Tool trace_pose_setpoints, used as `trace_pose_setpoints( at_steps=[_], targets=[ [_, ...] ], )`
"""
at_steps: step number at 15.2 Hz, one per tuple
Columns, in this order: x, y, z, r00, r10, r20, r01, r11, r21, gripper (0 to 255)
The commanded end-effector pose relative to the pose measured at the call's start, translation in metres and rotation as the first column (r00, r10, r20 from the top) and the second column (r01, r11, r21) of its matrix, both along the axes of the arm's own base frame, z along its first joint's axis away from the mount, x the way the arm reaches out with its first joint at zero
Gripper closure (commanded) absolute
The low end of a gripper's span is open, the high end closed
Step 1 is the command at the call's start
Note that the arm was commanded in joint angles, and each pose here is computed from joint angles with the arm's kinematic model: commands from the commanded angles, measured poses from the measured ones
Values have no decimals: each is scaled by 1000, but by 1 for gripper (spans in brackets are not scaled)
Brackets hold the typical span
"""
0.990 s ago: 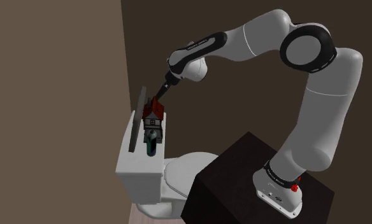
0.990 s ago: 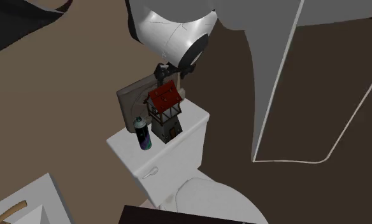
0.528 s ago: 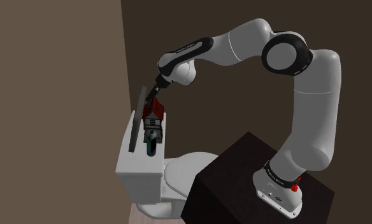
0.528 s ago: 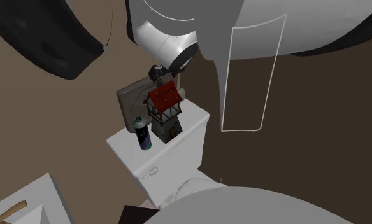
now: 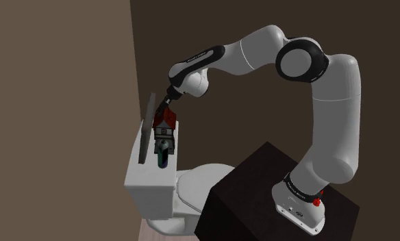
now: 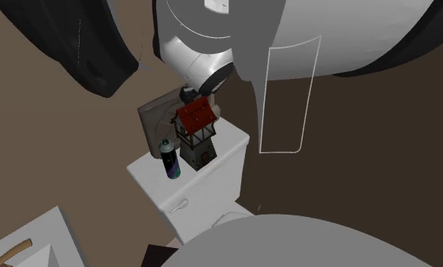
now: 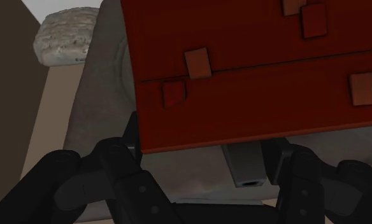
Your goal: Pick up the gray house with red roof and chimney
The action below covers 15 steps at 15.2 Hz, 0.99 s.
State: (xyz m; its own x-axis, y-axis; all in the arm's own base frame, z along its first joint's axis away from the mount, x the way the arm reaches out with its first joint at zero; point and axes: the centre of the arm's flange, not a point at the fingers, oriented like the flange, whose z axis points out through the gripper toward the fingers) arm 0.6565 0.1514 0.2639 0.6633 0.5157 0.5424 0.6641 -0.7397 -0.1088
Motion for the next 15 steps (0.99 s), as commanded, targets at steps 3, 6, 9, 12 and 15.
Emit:
trace_pose_setpoints(
  at_steps=[3,6,9,12,15],
  targets=[
    [0,0,-1,1000,-1,-1,1,1000,-1,255],
    [0,-1,-1,1000,-1,-1,1,1000,-1,255],
    [0,0,4,1000,-1,-1,1,1000,-1,255],
    [0,0,20,1000,-1,-1,1,1000,-1,255],
    [0,0,36,1000,-1,-1,1,1000,-1,255]
  ],
)
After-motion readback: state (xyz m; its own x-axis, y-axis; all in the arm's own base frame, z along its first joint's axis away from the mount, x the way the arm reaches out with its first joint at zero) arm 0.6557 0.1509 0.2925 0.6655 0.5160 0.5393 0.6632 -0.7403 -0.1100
